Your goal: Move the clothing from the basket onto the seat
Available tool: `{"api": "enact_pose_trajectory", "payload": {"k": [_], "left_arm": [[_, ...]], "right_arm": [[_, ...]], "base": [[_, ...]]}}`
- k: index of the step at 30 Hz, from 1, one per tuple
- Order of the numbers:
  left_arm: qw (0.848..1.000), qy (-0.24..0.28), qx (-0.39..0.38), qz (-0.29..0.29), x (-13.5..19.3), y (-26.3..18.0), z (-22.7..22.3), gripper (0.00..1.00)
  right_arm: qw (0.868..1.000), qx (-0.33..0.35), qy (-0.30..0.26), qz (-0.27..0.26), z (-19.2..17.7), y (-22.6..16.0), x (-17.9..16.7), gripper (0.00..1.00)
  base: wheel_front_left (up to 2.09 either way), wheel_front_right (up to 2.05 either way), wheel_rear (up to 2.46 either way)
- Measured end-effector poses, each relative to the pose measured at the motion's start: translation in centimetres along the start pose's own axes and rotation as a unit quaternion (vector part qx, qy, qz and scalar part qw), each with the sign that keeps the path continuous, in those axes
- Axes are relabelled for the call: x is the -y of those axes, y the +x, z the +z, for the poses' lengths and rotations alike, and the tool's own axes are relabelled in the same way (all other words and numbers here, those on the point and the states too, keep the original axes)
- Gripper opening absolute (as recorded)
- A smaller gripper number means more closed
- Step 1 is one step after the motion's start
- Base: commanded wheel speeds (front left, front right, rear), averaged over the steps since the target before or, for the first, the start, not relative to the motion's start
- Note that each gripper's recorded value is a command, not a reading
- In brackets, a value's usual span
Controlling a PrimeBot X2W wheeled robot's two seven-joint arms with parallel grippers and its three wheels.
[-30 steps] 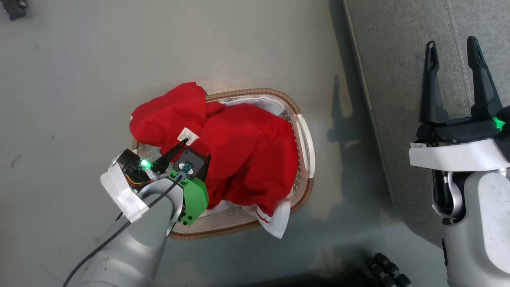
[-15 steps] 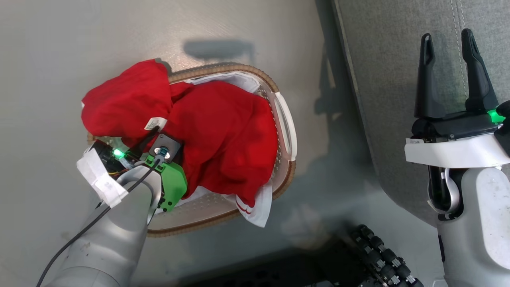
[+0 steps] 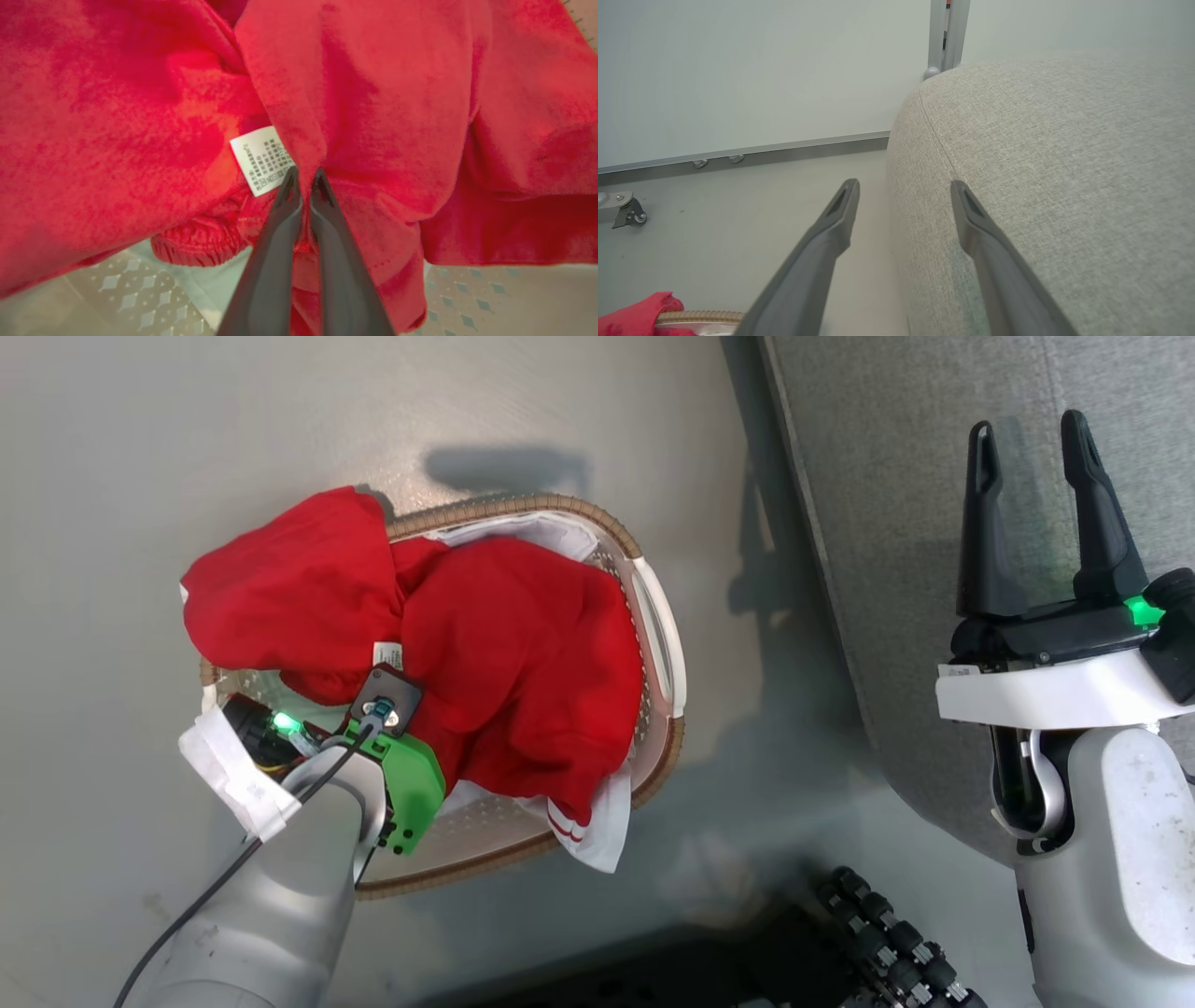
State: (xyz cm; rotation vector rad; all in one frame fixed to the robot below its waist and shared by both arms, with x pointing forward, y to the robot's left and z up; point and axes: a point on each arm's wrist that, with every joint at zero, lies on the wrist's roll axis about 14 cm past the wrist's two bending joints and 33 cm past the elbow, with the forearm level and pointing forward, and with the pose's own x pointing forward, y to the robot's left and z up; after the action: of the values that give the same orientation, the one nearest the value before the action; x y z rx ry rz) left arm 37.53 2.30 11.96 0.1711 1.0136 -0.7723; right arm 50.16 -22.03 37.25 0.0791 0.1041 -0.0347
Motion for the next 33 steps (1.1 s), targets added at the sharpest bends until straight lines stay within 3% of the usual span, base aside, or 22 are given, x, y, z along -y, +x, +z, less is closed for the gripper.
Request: {"api": "enact_pose_trajectory", "payload": {"k": [9, 16, 26, 33], "left_arm": [[0.997, 0.017, 0.069, 0.009, 0.4, -2.9, 3.8, 0.00], [0.987, 0.052, 0.151, 0.020, 1.1, -7.0, 8.2, 0.00], [0.953, 0.105, 0.276, 0.066, 1.2, -15.5, 14.9, 0.00], [0.911, 0.187, 0.348, 0.114, 0.8, -22.6, 19.8, 0.00]], "right_arm": [[1.000, 0.011, 0.004, 0.004, 2.1, -1.3, -0.5, 1.00], [1.000, 0.022, 0.003, 0.009, 4.2, -3.0, -1.2, 1.00], [0.999, 0.046, 0.002, 0.029, 7.5, -6.7, -2.9, 1.00], [0.997, 0.066, 0.003, 0.049, 9.7, -9.9, -4.4, 1.00]], "base": [[0.00, 0.00, 0.00], [0.00, 0.00, 0.00], [0.00, 0.00, 0.00], [0.00, 0.00, 0.00]]}}
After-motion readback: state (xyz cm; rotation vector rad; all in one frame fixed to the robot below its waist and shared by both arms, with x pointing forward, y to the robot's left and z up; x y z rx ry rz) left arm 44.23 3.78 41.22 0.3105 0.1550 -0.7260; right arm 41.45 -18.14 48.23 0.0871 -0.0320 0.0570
